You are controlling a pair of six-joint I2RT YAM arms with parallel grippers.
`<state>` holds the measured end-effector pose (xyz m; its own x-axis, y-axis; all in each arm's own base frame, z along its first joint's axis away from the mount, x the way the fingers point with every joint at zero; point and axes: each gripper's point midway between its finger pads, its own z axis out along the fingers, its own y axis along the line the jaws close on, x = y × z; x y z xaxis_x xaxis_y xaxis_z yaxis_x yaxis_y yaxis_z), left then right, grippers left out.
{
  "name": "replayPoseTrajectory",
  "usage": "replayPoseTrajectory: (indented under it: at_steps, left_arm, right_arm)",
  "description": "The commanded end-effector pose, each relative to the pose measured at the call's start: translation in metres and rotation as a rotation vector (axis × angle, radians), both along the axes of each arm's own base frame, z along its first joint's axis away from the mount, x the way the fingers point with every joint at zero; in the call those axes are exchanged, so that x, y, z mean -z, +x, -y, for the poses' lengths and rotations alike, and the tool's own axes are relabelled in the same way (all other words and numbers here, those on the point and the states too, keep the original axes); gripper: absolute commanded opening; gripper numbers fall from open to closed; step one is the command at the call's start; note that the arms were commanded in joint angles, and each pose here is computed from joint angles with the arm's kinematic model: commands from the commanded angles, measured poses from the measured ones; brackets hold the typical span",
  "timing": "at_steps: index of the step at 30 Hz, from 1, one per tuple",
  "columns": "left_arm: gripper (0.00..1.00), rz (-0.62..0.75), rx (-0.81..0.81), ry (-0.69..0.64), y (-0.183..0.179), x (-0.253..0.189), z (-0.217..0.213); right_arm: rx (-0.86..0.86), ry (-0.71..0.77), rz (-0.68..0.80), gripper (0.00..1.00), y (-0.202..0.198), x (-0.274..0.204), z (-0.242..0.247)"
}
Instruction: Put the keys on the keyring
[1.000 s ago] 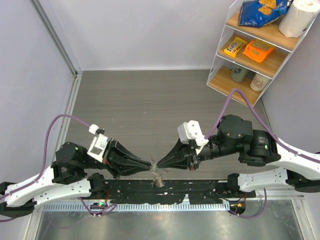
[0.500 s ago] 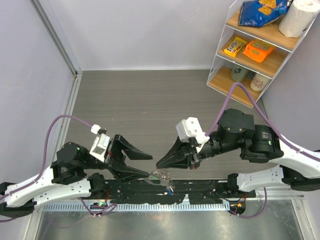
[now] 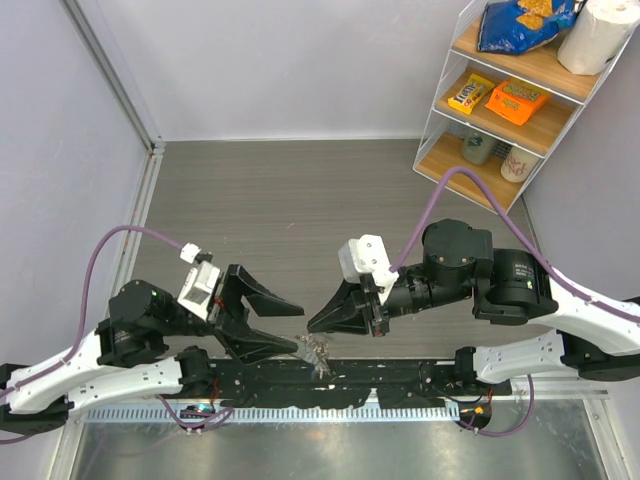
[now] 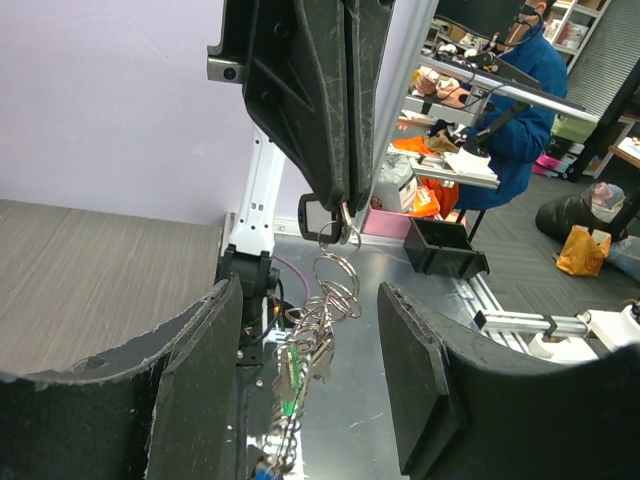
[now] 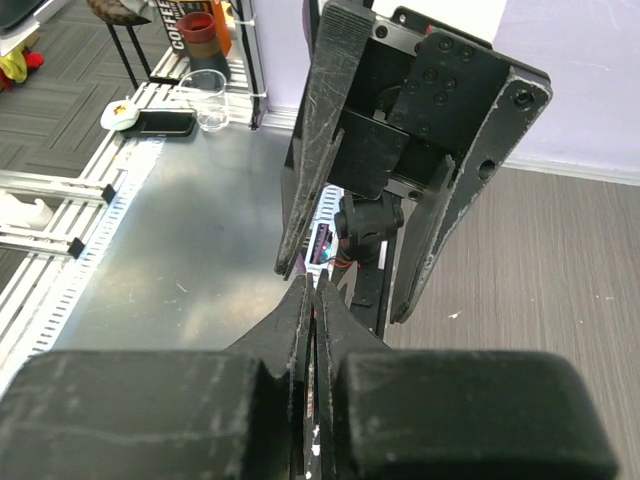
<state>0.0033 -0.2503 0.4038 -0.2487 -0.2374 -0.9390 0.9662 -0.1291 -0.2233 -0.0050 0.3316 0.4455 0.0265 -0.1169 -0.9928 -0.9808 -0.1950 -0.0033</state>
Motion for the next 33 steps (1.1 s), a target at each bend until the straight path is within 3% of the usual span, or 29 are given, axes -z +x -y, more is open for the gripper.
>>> replayPoseTrajectory:
  at_steps: [1, 29, 33]
  left_arm:
    - [0.62, -0.01, -0.034, -0.003, 0.004, -0.015, -0.005]
    - [0.6, -0.074, -0.117, 0.128, 0.021, 0.003, 0.002]
    - [0.52, -0.071, -0.118, 0.132, 0.022, 0.005, 0.003]
  right_arm:
    - [0.063, 0.066, 0.014, 0.05, 0.01, -0.019, -0.002]
    - [0.195, 0.076, -0.04, 0.05, 0.032, -0.022, -0.014]
    - [0.194, 0.077, -0.04, 0.05, 0.031, -0.022, -0.013]
